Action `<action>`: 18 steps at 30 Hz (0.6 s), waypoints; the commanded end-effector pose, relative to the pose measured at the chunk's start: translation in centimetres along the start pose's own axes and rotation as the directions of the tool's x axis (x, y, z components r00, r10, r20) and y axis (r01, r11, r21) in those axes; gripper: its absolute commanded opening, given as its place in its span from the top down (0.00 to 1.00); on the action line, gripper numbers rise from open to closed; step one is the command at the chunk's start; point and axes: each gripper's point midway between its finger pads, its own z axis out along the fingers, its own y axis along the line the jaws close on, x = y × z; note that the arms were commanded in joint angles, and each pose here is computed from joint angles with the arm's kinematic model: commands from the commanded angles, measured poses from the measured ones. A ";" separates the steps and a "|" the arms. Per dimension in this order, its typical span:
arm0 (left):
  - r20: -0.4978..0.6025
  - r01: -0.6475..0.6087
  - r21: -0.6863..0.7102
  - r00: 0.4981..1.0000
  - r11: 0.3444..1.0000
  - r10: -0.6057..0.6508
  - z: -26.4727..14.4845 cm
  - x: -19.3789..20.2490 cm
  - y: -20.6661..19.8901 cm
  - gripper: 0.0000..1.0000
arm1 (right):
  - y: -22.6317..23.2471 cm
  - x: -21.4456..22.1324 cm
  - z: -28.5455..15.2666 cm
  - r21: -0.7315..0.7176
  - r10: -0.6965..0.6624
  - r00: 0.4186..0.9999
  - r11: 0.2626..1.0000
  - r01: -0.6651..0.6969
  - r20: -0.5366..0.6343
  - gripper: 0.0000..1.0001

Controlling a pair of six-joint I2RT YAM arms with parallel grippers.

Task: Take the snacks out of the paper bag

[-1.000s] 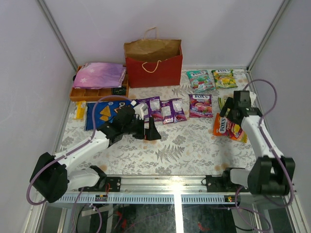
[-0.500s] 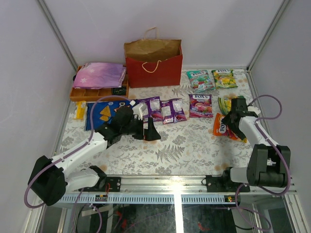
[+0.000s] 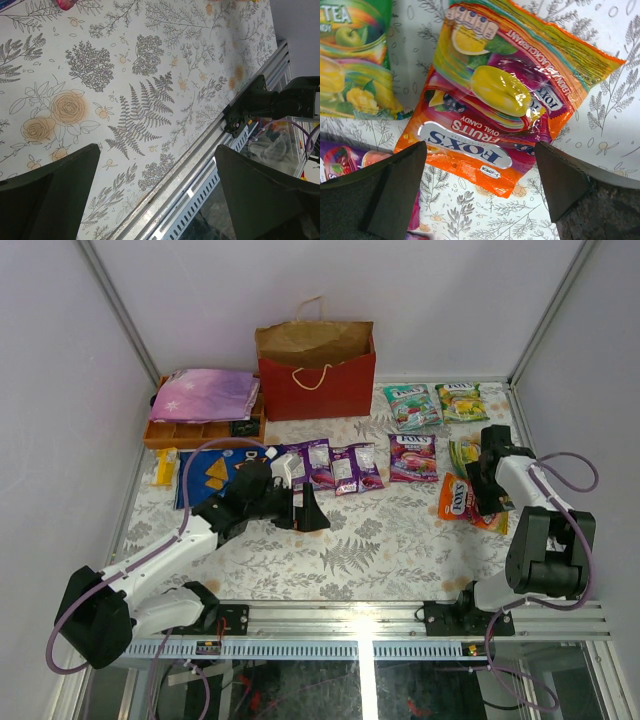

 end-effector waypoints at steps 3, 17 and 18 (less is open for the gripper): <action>-0.005 -0.022 0.039 1.000 0.999 0.023 0.0 0.3 -0.7 0.00 | -1.6 -0.2 0.9 0.101 0.152 0.988 0.983 -0.152 0.002 0.08; -0.008 -0.020 0.023 1.000 1.000 0.020 0.2 0.4 -0.4 0.00 | -4.3 0.9 5.3 0.198 -0.034 0.999 0.979 0.041 -0.039 0.18; -0.007 -0.021 0.023 1.000 1.000 0.021 0.2 0.3 -0.4 0.00 | -4.3 0.7 5.3 0.194 -0.066 0.997 0.978 0.071 -0.035 0.18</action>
